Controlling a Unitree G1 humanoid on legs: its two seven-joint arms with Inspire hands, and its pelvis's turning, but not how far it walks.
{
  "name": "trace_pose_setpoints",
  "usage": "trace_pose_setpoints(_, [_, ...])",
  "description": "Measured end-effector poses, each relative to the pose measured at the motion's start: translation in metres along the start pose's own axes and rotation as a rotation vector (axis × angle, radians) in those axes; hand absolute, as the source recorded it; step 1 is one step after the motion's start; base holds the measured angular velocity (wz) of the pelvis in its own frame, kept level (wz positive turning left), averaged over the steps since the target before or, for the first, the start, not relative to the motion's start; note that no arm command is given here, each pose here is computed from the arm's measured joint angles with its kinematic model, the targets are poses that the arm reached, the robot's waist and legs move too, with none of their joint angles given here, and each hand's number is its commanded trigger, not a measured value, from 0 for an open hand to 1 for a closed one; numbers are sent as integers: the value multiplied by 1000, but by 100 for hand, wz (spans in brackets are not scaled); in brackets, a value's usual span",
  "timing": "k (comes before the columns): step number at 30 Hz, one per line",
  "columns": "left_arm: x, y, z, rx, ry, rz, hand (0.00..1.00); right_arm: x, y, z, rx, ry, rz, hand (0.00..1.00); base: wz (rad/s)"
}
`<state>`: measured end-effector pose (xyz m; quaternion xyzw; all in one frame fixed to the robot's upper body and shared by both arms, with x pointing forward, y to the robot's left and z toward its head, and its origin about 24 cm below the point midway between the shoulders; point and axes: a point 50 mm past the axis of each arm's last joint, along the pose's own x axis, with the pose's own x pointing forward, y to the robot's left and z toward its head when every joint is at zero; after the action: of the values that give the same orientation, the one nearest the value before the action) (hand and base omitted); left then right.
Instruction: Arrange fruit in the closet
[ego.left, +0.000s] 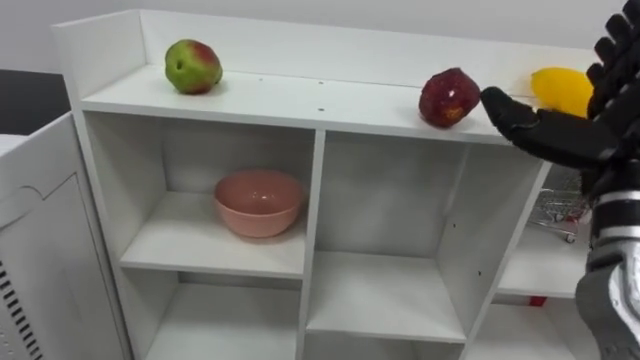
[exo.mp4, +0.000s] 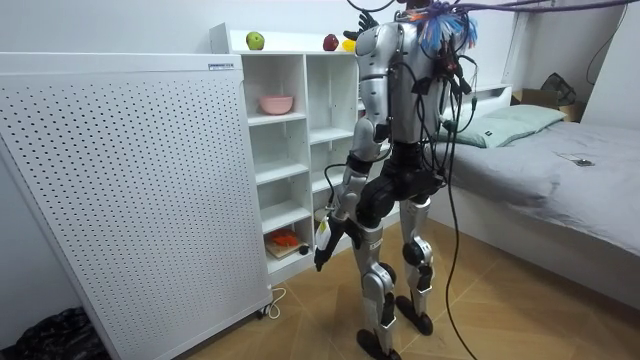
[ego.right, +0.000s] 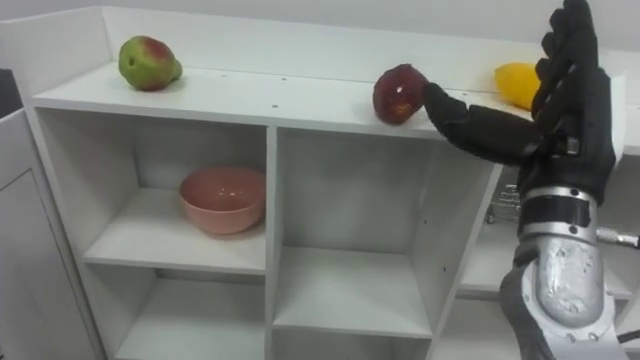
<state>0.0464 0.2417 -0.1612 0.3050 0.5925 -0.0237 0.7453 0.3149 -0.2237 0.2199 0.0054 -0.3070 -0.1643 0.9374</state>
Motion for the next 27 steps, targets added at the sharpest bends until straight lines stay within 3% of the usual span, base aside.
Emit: trace_pose_setpoints(27, [1, 11, 9, -4, -28, 7, 0, 24, -3, -12, -104, 109, 152, 0, 2])
